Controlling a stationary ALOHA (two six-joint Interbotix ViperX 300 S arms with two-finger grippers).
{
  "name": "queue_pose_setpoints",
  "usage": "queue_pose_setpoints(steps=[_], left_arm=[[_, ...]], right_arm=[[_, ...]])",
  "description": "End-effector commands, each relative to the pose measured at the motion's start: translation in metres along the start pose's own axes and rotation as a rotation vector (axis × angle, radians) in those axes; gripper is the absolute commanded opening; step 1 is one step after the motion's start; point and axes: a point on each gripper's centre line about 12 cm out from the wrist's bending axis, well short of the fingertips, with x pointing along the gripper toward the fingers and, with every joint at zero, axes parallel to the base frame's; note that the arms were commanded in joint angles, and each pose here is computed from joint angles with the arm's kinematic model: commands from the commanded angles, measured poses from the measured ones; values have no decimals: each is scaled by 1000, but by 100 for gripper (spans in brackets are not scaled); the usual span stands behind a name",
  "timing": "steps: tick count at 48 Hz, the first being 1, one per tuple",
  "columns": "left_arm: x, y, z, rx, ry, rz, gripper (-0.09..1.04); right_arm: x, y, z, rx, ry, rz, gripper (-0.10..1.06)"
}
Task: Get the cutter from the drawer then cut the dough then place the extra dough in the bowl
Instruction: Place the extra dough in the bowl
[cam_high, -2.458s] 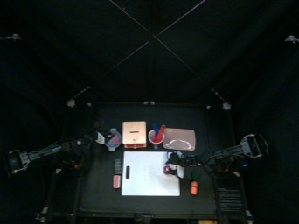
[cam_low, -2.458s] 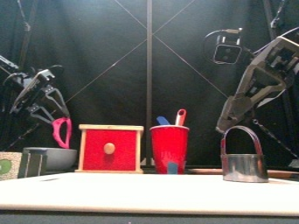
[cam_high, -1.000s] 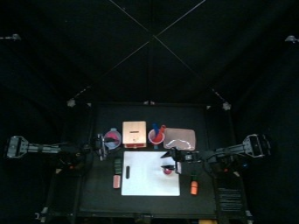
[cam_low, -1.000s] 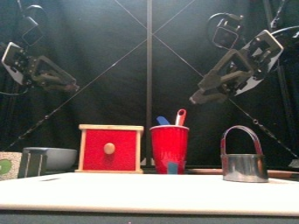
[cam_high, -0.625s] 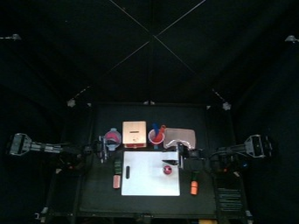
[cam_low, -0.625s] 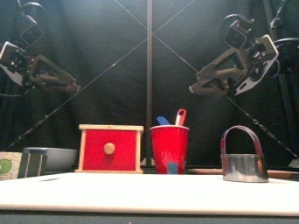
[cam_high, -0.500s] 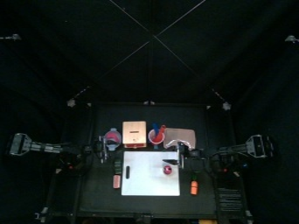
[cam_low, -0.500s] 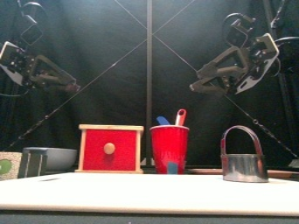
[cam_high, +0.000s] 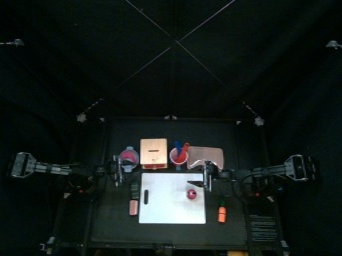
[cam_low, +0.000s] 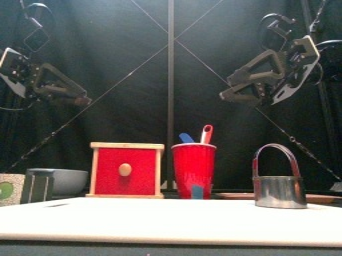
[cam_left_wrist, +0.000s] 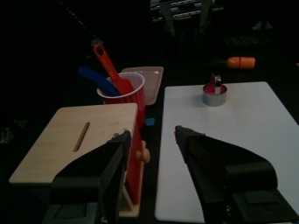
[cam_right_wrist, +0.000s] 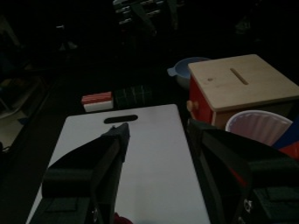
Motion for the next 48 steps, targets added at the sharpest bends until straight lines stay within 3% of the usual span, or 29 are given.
queue_pose_setpoints(steps=[1,48], left_arm=[[2,0,6,0,-17,1,83],[1,2,-5,-15,53,2,83]], right_arm=[[-1,-1,10,0,-39,-3,90],[-4,-2,4,13,-24,-8,90]])
